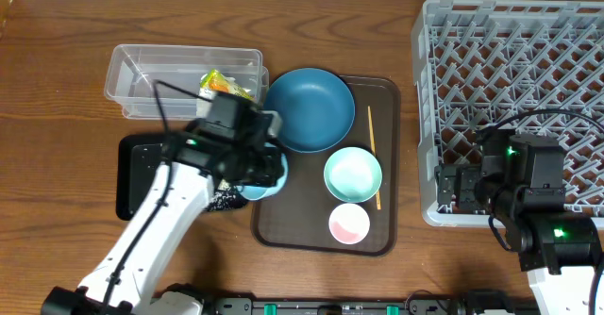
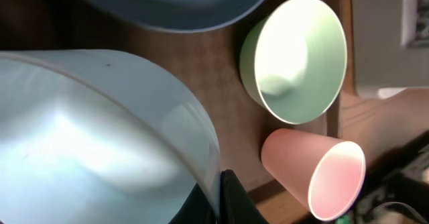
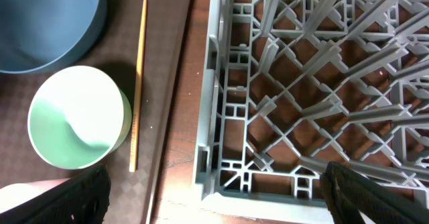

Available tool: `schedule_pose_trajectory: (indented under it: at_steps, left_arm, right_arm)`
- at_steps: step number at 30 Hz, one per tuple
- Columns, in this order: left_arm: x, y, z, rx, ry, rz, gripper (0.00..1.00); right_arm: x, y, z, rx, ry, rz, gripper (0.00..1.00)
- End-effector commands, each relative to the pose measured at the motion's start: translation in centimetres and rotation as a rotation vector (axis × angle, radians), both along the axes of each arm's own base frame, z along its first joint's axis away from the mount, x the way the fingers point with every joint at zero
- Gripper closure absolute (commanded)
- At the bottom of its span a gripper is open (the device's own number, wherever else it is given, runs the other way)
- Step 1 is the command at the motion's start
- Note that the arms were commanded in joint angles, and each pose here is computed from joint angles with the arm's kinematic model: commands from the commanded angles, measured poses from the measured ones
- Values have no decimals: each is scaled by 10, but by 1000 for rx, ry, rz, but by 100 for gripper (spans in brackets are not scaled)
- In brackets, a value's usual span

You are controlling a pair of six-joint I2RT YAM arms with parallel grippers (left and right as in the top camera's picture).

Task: Sort waste into correct bins and load items into the dishwasher rack
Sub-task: 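Return the emptied bowl to the brown tray and release it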

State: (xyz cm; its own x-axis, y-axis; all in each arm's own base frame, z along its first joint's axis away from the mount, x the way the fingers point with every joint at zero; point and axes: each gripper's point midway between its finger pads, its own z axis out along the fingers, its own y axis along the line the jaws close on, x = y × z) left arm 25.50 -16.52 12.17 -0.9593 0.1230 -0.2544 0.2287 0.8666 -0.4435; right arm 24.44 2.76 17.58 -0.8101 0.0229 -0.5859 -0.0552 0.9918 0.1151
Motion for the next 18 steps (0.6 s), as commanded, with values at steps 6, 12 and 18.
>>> schedule_pose_trajectory:
  at_steps: [6,12,18]
  left_arm:
    - [-7,-18,-20,95,35,-8,93]
    - [-20,-36,-43,125,107,-50,94]
    - [-27,-57,-53,130,100,-119,90]
  right_arm:
    - [3,3,8,7,-22,4,1]
    - [3,3,8,7,-22,4,1]
    - [3,3,8,7,-22,4,1]
